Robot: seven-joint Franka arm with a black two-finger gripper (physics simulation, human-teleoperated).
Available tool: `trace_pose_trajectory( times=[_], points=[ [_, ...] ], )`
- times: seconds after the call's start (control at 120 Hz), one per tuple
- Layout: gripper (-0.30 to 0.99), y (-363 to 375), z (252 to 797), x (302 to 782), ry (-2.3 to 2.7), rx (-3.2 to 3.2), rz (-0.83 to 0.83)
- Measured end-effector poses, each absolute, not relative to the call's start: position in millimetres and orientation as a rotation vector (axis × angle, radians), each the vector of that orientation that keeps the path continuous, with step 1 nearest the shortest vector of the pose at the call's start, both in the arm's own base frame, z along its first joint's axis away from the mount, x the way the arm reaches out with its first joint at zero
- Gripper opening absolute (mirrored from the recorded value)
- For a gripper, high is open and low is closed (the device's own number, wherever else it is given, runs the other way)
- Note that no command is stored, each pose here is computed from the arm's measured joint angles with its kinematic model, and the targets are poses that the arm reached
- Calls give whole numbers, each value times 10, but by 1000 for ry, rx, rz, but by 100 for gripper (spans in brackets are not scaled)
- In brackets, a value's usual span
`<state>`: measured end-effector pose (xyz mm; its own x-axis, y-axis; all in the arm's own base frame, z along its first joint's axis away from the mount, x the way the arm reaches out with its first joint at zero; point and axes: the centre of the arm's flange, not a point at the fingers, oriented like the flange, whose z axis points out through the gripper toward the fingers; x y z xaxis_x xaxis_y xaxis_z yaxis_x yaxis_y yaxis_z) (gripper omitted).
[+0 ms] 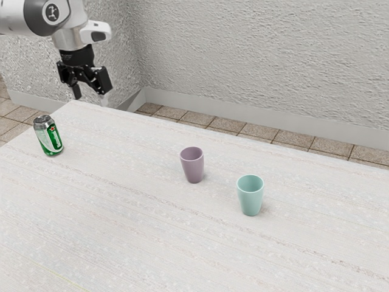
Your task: Place the left cup onto the right cup
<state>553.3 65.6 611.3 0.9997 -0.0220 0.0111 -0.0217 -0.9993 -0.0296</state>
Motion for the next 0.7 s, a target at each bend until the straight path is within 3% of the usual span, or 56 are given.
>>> trace_pose_trajectory(
  times=[0.208, 0.7],
  points=[
    [69, 739, 5890, 5790, 29, -3087, -15],
    [69, -341, 5030, 6414, 256, -3096, -28]
  ],
)
